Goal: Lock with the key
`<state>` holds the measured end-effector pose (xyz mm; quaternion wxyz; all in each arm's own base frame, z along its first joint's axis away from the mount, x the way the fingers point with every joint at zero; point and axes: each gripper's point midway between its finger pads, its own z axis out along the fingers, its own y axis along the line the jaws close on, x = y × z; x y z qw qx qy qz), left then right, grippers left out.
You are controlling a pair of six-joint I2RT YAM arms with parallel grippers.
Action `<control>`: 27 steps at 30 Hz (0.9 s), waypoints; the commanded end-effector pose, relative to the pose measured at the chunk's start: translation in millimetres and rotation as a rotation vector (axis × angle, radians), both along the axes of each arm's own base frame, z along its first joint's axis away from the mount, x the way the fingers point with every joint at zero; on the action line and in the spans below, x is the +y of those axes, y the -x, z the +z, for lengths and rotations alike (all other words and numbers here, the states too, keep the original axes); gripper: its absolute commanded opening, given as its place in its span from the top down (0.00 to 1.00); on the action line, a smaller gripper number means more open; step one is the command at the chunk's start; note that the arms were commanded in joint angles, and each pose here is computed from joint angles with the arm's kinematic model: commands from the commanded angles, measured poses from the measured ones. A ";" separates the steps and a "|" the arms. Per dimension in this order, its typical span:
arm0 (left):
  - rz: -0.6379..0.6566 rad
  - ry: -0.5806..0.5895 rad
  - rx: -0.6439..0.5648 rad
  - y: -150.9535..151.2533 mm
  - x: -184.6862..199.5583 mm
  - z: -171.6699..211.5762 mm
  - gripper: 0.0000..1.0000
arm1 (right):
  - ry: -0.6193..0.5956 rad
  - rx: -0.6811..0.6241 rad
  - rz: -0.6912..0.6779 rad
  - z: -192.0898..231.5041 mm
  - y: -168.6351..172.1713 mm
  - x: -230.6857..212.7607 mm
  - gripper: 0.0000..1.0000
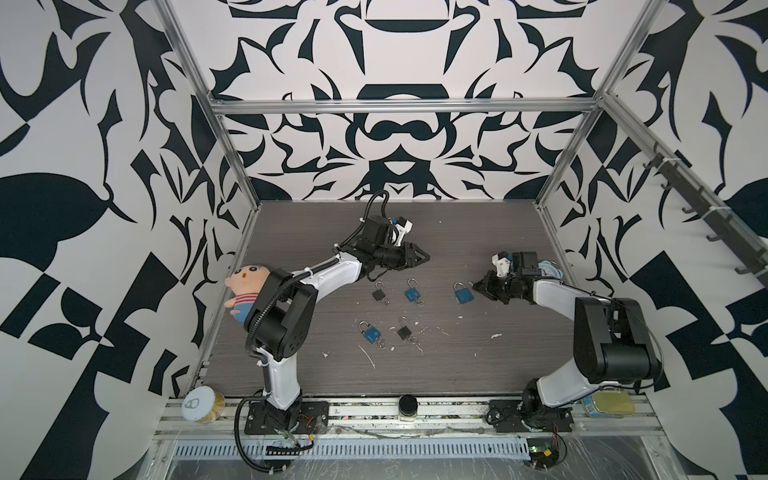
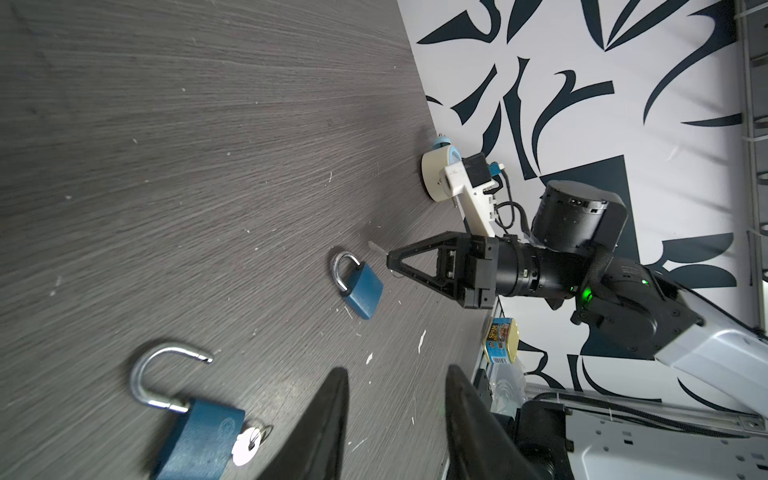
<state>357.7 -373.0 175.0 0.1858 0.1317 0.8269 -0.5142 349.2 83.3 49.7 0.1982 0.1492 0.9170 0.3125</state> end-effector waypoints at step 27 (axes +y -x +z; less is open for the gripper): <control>0.011 0.023 -0.047 -1.3 3.3 15.0 0.59 | 0.065 0.009 0.008 -5.5 -1.2 -2.2 0.74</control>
